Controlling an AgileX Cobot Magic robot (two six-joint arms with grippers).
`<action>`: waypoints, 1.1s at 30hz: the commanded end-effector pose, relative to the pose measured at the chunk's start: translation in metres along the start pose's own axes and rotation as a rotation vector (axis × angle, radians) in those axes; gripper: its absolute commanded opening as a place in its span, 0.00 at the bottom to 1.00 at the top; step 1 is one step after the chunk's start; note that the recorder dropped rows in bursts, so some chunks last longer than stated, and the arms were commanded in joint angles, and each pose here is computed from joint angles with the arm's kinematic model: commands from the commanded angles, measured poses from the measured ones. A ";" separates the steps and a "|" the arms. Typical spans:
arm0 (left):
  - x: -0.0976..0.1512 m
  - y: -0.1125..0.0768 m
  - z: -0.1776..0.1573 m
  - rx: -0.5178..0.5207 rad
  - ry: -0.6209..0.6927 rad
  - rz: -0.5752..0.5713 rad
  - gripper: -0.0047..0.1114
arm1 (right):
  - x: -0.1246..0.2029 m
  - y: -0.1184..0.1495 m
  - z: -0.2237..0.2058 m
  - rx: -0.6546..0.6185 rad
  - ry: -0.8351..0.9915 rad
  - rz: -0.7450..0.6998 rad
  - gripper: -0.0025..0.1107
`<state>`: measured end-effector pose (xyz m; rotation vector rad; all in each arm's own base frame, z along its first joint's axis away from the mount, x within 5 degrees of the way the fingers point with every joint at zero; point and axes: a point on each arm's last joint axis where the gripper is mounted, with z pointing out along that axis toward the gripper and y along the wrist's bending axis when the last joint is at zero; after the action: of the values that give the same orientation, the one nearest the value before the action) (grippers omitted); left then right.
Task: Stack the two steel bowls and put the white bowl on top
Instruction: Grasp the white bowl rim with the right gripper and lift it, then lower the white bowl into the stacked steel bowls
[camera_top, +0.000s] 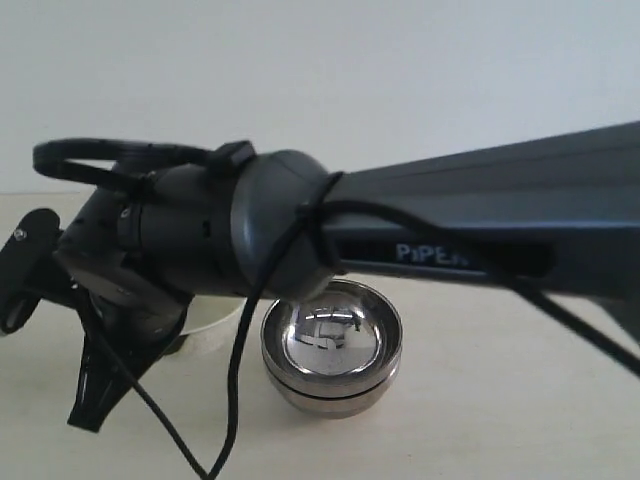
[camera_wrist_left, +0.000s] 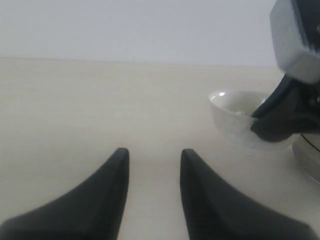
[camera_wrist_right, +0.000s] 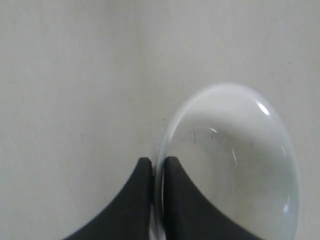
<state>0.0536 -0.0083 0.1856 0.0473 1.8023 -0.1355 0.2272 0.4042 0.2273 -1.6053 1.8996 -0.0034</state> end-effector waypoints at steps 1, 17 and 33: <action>0.001 0.000 0.000 -0.003 -0.006 0.001 0.32 | -0.009 -0.020 -0.042 0.084 -0.049 0.012 0.02; 0.001 0.000 0.000 -0.003 -0.006 0.001 0.32 | 0.033 -0.037 -0.076 0.126 0.060 0.093 0.02; 0.001 0.000 0.000 -0.003 -0.006 0.001 0.32 | 0.086 -0.022 -0.048 0.072 0.127 0.117 0.02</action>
<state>0.0536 -0.0083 0.1856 0.0473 1.8023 -0.1355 0.2200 0.3076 0.2329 -1.4861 2.0826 -0.1367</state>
